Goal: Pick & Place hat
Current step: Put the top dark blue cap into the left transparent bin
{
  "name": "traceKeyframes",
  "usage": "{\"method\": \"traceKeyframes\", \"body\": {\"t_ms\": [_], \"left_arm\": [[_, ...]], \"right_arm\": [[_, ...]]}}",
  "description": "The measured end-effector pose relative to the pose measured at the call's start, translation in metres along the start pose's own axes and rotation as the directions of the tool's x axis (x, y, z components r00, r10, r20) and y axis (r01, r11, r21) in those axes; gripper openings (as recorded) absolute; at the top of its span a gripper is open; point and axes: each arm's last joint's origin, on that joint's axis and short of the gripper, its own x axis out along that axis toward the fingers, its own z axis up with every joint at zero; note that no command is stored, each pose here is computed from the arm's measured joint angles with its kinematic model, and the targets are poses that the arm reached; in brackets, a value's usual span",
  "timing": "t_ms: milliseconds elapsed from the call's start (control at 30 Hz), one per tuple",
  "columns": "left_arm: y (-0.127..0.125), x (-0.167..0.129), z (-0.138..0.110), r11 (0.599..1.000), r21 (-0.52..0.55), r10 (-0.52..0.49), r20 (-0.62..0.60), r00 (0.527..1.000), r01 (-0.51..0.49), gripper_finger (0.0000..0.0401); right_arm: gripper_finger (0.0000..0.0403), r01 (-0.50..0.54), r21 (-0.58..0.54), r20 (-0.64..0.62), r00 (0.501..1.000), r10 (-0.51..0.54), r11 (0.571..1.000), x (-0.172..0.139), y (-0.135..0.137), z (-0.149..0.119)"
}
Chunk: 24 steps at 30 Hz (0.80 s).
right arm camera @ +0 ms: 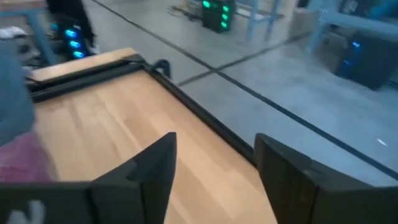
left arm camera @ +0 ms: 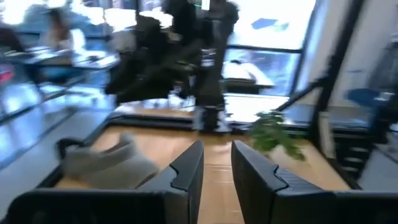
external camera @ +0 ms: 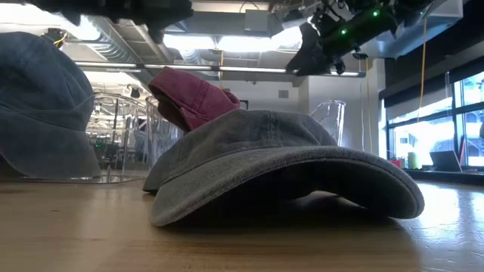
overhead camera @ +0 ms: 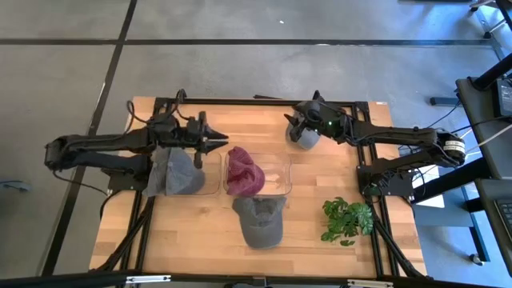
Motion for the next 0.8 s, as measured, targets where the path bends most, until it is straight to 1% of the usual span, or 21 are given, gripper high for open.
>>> {"method": "traceKeyframes", "body": {"t_ms": [33, 100, 200, 267, 333, 367, 500, 667, 700, 733, 800], "left_arm": [[0.003, 0.001, -0.002, 1.0, 0.008, -0.02, 0.009, 1.0, 0.02, 0.0079], [0.008, 0.001, -0.004, 1.0, 0.027, -0.001, 0.024, 1.0, 0.0, 0.0079], [0.018, 0.001, -0.007, 0.991, 0.036, 0.128, 0.004, 0.992, -0.128, 0.0079], [0.022, 0.0, -0.01, 0.978, -0.001, 0.207, -0.021, 0.978, -0.207, 0.0079], [0.025, 0.001, -0.014, 0.966, -0.039, 0.254, -0.06, 0.965, -0.256, 0.0079], [0.025, 0.001, -0.016, 0.962, -0.043, 0.267, -0.074, 0.961, -0.271, 0.0079], [0.027, 0.002, -0.017, 0.956, -0.014, 0.29, -0.08, 0.954, -0.292, 0.0079], [0.032, 0.001, -0.016, 0.95, 0.018, 0.314, -0.073, 0.947, -0.313, 0.0079], [0.034, 0.0, -0.016, 0.946, 0.022, 0.323, -0.067, 0.944, -0.323, 0.0079], [0.036, -0.001, -0.015, 0.943, 0.021, 0.334, -0.06, 0.941, -0.333, 0.0079], [0.041, -0.003, -0.014, 0.934, -0.002, 0.358, -0.051, 0.932, -0.359, 0.0079]], "right_arm": [[0.0226, 0.015, -0.001, -0.02, 1.0, -0.015, 1.0, 0.0, -0.002, 0.004], [0.0236, 0.041, 0.004, -0.08, 0.996, -0.041, 0.999, -0.002, -0.006, 0.011], [0.0244, 0.065, 0.017, -0.136, 0.989, -0.062, 0.998, -0.004, -0.01, 0.016], [0.0245, 0.066, 0.007, -0.139, 0.988, -0.064, 0.998, -0.004, -0.011, 0.016], [0.0245, 0.061, -0.025, -0.139, 0.988, -0.064, 0.998, -0.004, -0.011, 0.016], [0.0245, 0.059, -0.04, -0.139, 0.988, -0.064, 0.997, -0.004, -0.011, 0.016], [0.0245, 0.071, -0.044, -0.129, 0.989, -0.077, 0.996, -0.003, -0.011, 0.017], [0.0245, 0.223, -0.096, -0.093, 0.968, -0.232, 0.97, 0.001, -0.018, 0.018], [0.0245, 0.239, -0.088, -0.091, 0.965, -0.247, 0.967, 0.002, -0.021, 0.018], [0.0245, 0.253, -0.044, -0.09, 0.963, -0.256, 0.967, 0.003, -0.024, 0.019], [0.0245, 0.284, 0.097, -0.115, 0.955, -0.272, 0.954, 0.004, -0.034, 0.021]]}}
